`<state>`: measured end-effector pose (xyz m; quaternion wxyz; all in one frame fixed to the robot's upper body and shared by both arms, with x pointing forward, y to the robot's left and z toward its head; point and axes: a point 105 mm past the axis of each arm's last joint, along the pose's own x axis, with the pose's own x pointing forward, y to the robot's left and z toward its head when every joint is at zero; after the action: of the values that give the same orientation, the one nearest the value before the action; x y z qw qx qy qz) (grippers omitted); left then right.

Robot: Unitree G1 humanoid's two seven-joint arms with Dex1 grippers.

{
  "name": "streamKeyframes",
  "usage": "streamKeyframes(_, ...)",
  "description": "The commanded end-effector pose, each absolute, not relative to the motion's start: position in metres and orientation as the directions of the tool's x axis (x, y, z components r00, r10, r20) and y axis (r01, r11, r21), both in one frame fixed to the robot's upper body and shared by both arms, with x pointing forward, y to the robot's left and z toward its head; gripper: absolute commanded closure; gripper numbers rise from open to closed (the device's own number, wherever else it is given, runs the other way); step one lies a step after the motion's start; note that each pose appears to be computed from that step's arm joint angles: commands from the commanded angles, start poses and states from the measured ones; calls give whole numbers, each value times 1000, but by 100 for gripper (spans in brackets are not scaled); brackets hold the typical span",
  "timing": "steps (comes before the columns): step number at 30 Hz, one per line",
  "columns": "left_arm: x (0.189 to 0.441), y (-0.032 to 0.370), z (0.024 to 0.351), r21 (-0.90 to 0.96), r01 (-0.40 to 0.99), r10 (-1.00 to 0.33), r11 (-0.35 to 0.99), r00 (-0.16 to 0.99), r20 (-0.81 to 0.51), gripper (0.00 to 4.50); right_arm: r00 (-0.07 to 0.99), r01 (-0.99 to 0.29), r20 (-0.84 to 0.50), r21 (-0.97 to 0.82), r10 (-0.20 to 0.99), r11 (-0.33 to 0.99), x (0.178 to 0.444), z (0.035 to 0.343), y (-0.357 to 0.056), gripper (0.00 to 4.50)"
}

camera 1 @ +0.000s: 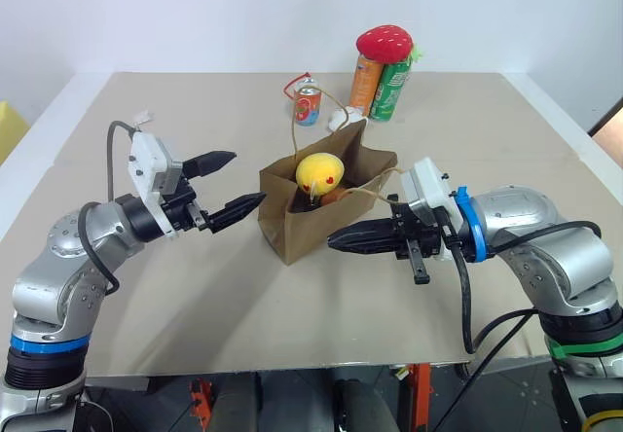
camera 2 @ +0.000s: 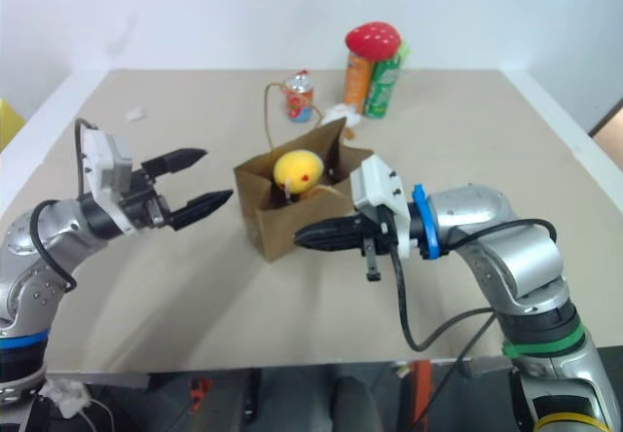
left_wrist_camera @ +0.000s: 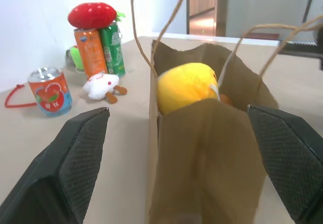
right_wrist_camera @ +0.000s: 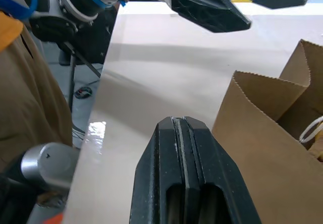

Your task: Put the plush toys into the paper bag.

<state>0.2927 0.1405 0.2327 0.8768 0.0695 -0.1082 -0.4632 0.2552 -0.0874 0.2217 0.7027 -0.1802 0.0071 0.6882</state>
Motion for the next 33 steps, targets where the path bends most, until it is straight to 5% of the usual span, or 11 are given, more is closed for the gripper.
streamKeyframes(1,287,141,239,249,793,-831,556,540,136,0,40,-962,-294,-270,955,-43,249,229,-99,446)
streamKeyframes(7,285,135,239,243,805,-840,542,523,142,0,30,-965,-272,-258,962,-43,246,215,-85,446)
streamKeyframes(19,282,129,235,251,813,-850,526,509,133,0,203,-932,-113,-327,973,156,289,210,-40,446)
streamKeyframes(33,292,127,230,281,778,-826,562,547,137,0,245,-909,-77,-366,967,201,308,203,-30,446)
